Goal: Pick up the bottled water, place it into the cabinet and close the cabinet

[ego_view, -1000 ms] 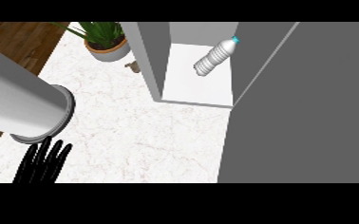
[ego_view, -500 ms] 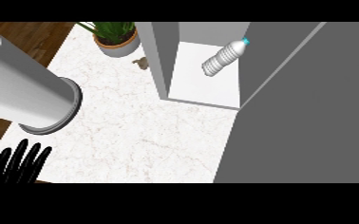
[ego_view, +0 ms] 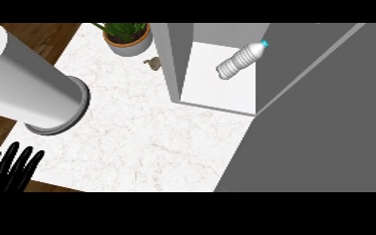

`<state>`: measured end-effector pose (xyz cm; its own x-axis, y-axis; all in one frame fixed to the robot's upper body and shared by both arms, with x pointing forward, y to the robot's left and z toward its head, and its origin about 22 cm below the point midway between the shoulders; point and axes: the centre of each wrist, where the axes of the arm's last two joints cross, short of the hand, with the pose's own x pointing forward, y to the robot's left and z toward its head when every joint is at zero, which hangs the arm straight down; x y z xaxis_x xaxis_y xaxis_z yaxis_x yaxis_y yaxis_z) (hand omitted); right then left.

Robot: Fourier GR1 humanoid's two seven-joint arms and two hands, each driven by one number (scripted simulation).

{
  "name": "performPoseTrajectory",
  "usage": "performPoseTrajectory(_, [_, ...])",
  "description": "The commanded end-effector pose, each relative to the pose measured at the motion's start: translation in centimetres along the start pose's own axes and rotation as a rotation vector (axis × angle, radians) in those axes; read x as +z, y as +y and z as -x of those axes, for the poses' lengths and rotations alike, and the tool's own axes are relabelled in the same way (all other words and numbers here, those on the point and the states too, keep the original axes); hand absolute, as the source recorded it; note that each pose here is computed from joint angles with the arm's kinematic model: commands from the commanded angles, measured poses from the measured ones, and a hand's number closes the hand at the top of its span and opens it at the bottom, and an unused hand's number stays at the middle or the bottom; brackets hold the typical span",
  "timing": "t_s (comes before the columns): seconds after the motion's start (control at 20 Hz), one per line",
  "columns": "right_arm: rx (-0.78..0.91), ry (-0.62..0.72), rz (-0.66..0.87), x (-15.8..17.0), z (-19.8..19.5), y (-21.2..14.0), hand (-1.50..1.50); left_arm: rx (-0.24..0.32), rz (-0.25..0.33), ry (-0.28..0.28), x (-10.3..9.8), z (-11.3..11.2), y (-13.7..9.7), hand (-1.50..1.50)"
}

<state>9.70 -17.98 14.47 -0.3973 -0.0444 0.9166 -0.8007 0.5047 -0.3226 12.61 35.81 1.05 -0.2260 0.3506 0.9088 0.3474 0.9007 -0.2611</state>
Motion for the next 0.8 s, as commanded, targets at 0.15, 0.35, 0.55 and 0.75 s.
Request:
performPoseTrajectory(0.15, [-0.114,0.072,0.051,-2.3,1.8,0.6,1.50,0.016,0.030,-0.012,-0.5,-0.9,0.5,-1.50])
performPoseTrajectory(0.35, [-0.178,0.066,0.078,-3.2,2.2,-0.1,1.50,-0.010,0.030,-0.021,-1.2,-1.3,1.3,-1.50])
performPoseTrajectory(0.55, [-0.281,0.091,0.120,-4.6,3.8,-0.5,1.50,-0.009,0.042,-0.030,-1.4,-2.0,1.7,-1.50])
performPoseTrajectory(0.75, [-0.395,0.072,0.084,-6.5,4.8,-1.3,1.50,-0.002,0.023,-0.031,-1.4,-2.1,1.7,-1.50])
